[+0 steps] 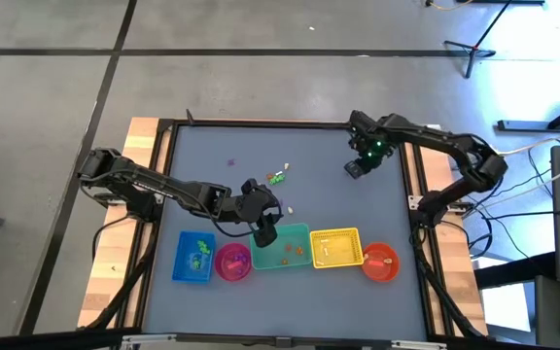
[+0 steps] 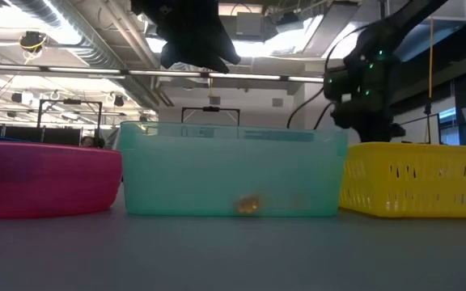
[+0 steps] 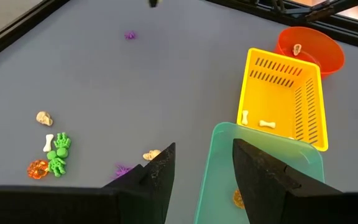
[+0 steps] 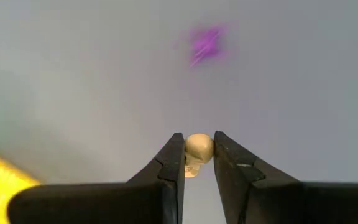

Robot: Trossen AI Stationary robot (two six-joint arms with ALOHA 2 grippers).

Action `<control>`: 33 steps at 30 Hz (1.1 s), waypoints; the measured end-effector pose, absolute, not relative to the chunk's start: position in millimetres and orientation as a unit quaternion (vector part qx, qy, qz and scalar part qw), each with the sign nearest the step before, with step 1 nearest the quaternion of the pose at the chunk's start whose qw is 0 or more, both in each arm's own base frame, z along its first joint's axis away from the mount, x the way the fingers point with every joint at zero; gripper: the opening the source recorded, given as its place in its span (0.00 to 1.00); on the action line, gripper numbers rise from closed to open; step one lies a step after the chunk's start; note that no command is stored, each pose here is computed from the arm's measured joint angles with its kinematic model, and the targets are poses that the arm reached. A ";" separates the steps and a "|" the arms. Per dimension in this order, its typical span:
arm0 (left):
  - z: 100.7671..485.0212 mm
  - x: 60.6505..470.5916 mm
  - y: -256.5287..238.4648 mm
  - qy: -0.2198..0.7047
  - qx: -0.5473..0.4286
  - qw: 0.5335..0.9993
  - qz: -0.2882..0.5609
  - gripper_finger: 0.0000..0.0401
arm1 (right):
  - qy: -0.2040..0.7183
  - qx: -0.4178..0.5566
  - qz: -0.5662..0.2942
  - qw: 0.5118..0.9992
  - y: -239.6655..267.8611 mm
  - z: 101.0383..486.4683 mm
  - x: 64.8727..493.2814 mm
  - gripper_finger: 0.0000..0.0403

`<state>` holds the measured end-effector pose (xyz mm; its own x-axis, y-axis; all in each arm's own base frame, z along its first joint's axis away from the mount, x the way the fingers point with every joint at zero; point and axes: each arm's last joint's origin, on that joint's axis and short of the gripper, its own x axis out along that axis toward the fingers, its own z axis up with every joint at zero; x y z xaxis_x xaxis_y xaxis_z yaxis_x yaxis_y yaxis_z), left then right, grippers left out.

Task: Sort Halloween decoration
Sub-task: Put the white skull toy into the orange bin

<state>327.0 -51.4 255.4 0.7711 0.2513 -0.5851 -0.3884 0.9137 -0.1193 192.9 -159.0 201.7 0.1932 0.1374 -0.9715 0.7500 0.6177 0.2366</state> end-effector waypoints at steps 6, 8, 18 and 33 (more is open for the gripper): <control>255.4 327.0 -51.4 0.292 -0.117 0.934 0.171 0.36 | 0.619 0.322 -0.160 0.699 -111.1 224.3 201.4 0.16; 255.4 327.0 -51.4 0.292 -0.117 0.934 0.171 0.36 | 0.628 0.296 -0.132 0.707 -91.7 230.9 204.0 0.16; 255.4 327.0 -51.4 0.292 -0.117 0.934 0.171 0.36 | 0.690 0.199 -0.016 0.696 10.9 246.1 202.4 0.16; 255.4 327.0 -51.4 0.292 -0.117 0.934 0.171 0.36 | 0.728 0.097 0.113 0.669 77.7 246.5 184.0 0.20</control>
